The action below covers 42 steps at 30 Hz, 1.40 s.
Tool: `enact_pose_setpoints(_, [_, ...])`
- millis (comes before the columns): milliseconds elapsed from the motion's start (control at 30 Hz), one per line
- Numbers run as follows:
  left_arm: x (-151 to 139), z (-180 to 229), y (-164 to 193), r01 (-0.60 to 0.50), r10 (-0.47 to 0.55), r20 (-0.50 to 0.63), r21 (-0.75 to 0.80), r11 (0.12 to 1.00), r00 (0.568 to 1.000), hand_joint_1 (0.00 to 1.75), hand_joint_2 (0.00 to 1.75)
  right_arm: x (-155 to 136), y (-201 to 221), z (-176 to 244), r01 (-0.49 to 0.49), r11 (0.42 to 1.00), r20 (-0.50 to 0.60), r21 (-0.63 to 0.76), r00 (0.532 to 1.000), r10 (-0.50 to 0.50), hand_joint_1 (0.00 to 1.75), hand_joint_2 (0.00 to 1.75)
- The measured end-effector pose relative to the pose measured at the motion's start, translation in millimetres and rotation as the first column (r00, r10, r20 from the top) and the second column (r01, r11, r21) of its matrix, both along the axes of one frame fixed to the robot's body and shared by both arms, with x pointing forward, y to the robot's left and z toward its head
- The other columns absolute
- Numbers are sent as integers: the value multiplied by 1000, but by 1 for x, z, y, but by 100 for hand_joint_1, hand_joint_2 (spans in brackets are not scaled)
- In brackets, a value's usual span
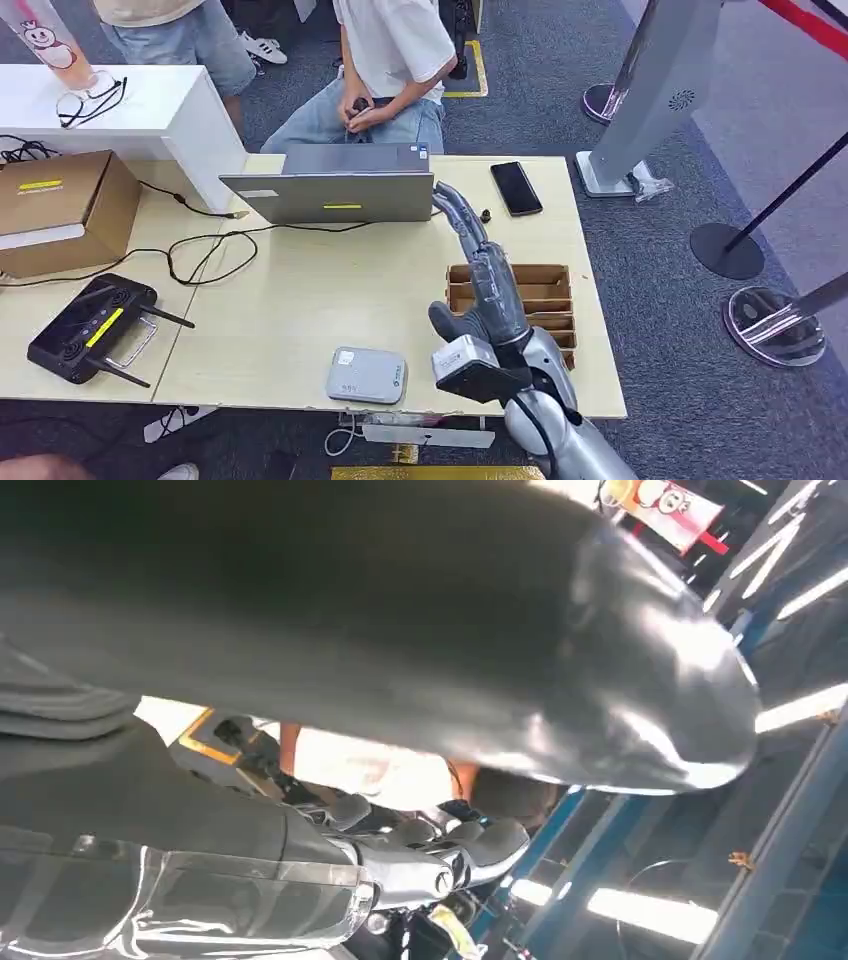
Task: Pass the card to the sensor for recognition and then transmit it.
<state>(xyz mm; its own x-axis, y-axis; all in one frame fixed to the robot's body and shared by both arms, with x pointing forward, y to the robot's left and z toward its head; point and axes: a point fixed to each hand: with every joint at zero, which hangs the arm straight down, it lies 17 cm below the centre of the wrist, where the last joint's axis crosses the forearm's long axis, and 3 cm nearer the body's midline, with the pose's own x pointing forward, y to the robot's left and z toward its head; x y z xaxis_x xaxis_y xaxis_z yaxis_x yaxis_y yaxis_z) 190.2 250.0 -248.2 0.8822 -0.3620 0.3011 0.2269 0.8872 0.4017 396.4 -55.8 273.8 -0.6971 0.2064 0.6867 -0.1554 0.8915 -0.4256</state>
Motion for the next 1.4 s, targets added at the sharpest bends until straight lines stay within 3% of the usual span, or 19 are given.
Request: enact_pose_setpoints(1400, [-3,-1,4,-19,19,-5,3,1000,1000,0,0,-9,21,20,-54,998,19,-15,998,54,0,0])
